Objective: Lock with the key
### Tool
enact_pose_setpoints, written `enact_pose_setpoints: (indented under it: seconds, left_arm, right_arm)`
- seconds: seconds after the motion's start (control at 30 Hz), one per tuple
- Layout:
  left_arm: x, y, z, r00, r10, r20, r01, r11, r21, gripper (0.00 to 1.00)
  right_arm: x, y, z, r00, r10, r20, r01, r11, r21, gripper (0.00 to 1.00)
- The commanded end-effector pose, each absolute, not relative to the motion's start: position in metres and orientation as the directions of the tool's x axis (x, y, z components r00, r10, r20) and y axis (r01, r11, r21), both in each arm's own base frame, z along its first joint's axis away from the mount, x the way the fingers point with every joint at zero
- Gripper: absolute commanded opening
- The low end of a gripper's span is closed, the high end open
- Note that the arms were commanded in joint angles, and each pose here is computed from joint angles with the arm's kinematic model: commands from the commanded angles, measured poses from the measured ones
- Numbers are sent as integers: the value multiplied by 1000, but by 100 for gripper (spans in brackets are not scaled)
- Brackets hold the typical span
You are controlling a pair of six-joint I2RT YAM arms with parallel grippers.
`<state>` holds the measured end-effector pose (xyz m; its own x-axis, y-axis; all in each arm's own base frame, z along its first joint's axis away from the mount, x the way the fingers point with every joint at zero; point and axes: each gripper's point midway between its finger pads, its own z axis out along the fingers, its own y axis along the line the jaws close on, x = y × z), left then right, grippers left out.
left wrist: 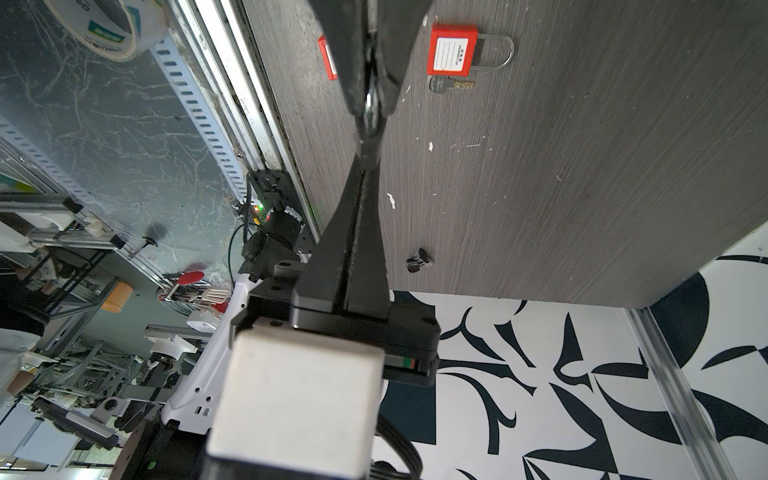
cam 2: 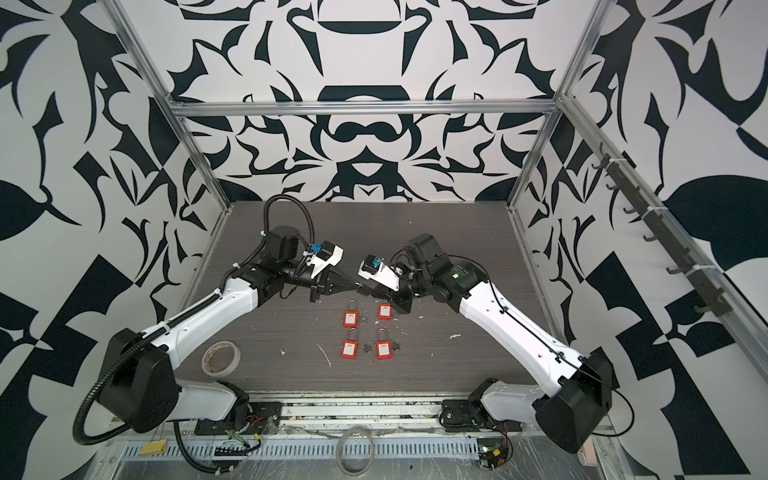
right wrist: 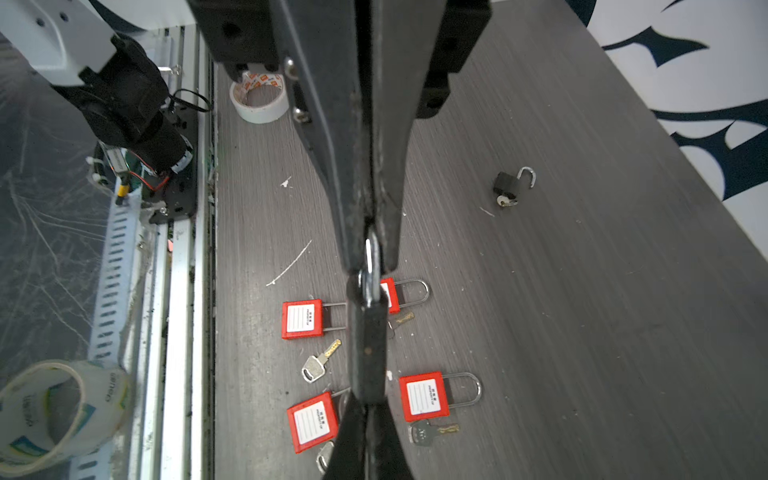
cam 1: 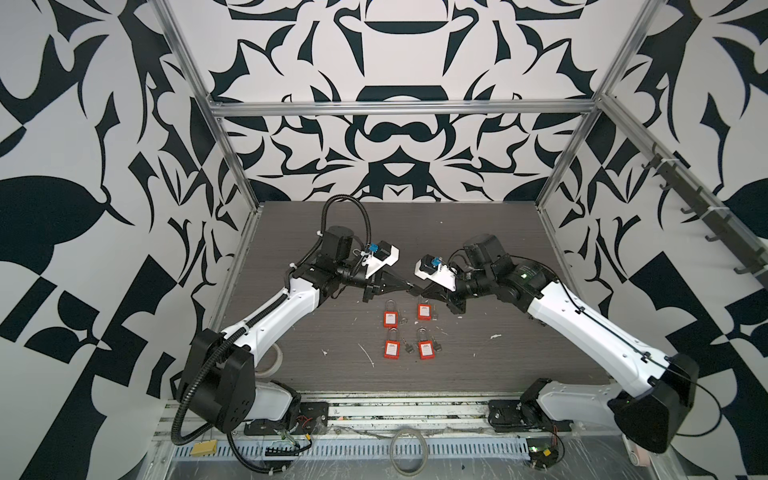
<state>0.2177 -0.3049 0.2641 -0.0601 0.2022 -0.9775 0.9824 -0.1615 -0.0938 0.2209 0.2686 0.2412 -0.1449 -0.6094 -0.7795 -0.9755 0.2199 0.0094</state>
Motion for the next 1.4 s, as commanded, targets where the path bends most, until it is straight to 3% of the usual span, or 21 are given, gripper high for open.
enact_pose_setpoints:
  seconds: [0.0, 0.43, 0.57, 0.9, 1.37]
  left_arm:
    - [210, -305, 285, -7, 182, -983, 978, -204, -44, 0]
    - [247, -295, 289, -14, 248, -969, 979, -194, -64, 0]
    - [264, -295, 271, -5, 358, -934, 984, -163, -68, 0]
    - [303, -281, 172, -82, 755, -651, 973, -82, -218, 0]
    - [324, -276, 92, -96, 897, -431, 962, -27, -272, 0]
  right_arm:
    - [215, 268, 256, -134, -594, -793, -982, 190, 24, 2]
    - [215, 238, 225, -239, -568, -787, -950, 305, 68, 0]
    - [224, 224, 211, -264, -588, -764, -922, 387, 21, 0]
    - [260, 195, 204, -390, -521, -759, -760, 648, -54, 0]
    - [283, 203, 177, -606, -344, -718, -608, 782, 139, 0]
